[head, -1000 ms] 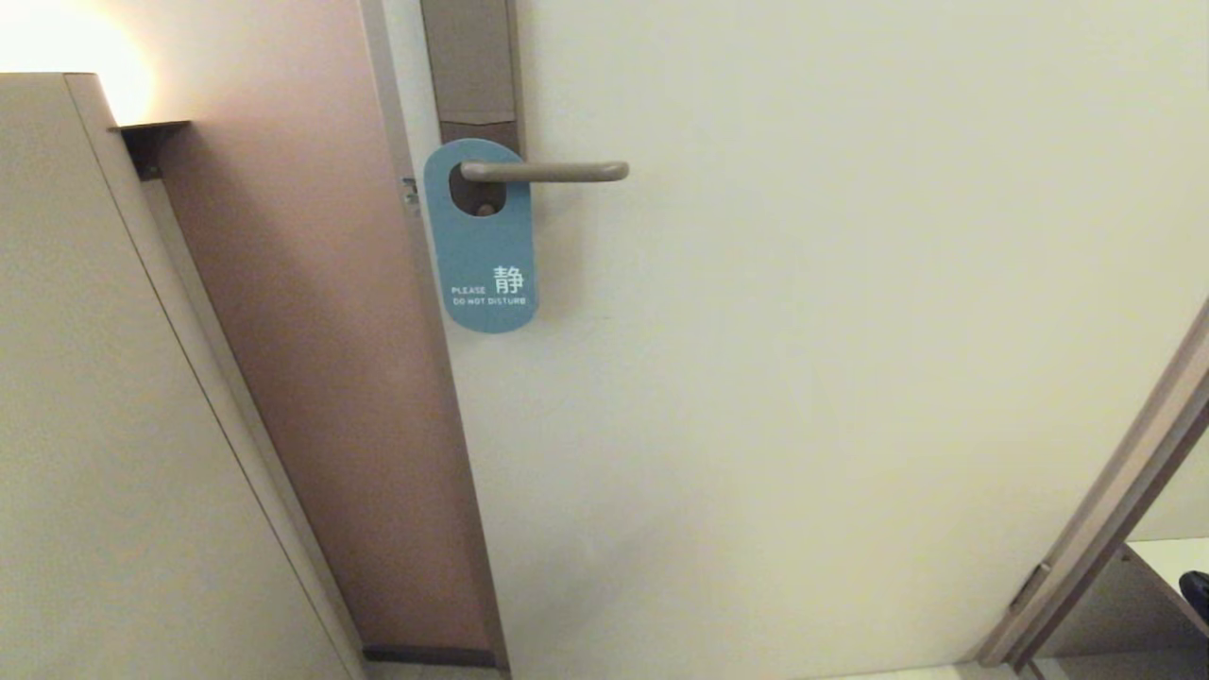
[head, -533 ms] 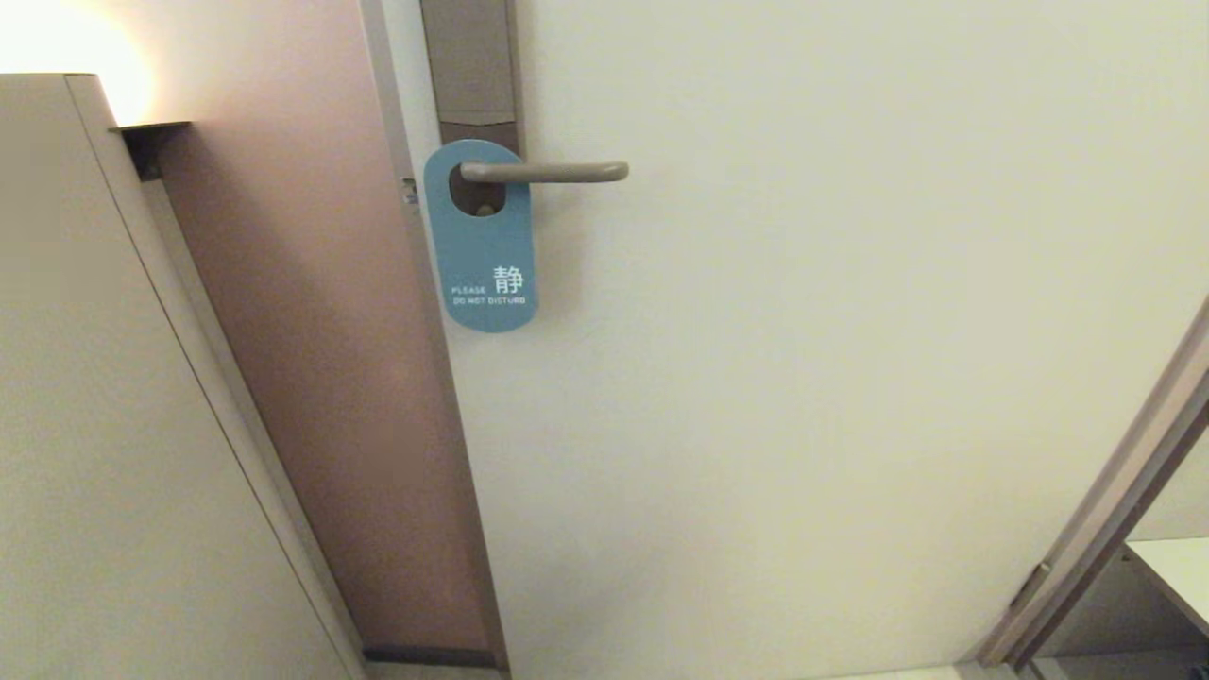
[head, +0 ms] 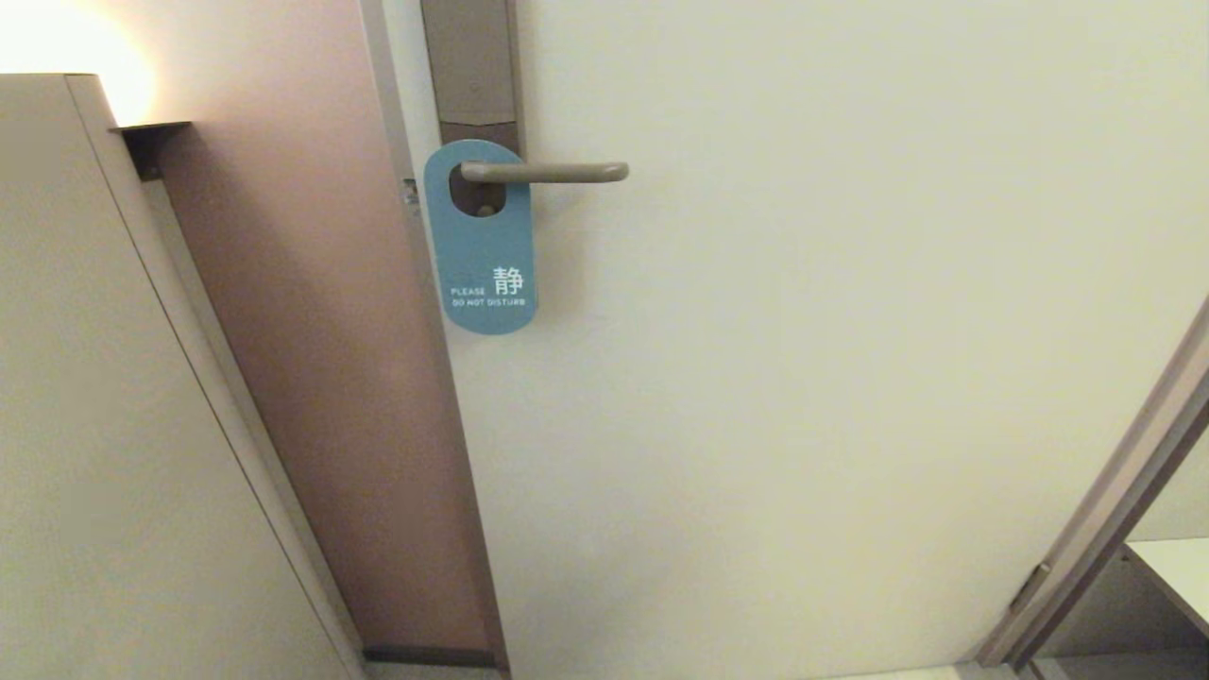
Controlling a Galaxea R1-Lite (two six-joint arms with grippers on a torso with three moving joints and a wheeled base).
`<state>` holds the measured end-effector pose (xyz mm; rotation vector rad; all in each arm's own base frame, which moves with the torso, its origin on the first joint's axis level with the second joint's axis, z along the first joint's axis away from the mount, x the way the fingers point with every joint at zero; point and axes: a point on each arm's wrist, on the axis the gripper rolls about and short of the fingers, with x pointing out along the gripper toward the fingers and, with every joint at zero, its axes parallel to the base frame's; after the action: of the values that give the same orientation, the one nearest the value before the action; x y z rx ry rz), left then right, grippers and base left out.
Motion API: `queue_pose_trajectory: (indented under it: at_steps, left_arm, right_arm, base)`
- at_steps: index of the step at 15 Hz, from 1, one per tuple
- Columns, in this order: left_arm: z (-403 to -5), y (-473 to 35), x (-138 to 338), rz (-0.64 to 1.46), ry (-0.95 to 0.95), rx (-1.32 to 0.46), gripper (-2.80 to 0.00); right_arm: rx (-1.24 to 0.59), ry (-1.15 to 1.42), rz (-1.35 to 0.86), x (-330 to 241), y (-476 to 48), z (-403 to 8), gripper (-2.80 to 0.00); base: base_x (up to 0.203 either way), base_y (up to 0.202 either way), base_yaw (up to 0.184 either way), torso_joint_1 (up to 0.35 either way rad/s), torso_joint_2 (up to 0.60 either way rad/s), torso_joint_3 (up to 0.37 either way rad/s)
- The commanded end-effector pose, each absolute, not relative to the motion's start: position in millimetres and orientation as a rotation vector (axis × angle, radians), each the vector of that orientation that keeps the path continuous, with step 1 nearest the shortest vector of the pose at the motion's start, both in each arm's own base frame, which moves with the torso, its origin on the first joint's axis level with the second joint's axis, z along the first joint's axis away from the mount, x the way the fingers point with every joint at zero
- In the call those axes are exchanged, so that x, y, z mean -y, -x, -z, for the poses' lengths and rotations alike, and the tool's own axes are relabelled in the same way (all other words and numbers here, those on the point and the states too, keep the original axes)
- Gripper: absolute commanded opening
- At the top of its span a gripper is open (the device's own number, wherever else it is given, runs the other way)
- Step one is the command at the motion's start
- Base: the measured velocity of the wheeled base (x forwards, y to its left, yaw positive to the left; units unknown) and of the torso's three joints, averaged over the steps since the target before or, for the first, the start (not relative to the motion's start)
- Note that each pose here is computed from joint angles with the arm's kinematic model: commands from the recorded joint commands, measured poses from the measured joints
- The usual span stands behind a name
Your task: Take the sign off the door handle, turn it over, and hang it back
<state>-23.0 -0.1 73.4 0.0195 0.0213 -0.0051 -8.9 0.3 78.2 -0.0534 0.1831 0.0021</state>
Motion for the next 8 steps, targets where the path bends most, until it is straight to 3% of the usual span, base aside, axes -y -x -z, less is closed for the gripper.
queue_pose_trajectory:
  at_steps: [1, 8]
  left_arm:
    - [-73.4, 22.9, 0.2, 0.005, -0.02, -0.023, -2.8]
    - [-73.4, 22.9, 0.2, 0.005, -0.02, -0.023, -2.8]
  right_arm:
    - [-0.106, 0.06, -0.016, -0.5, 15.1, -76.9, -2.8]
    - [-0.005, 0.077, -0.026, -0.7, 22.8, -74.9, -2.8]
  base:
    - [0.0, 0.0, 0.0, 0.0, 0.0, 0.0]
    - [0.0, 0.0, 0.0, 0.0, 0.0, 0.0]
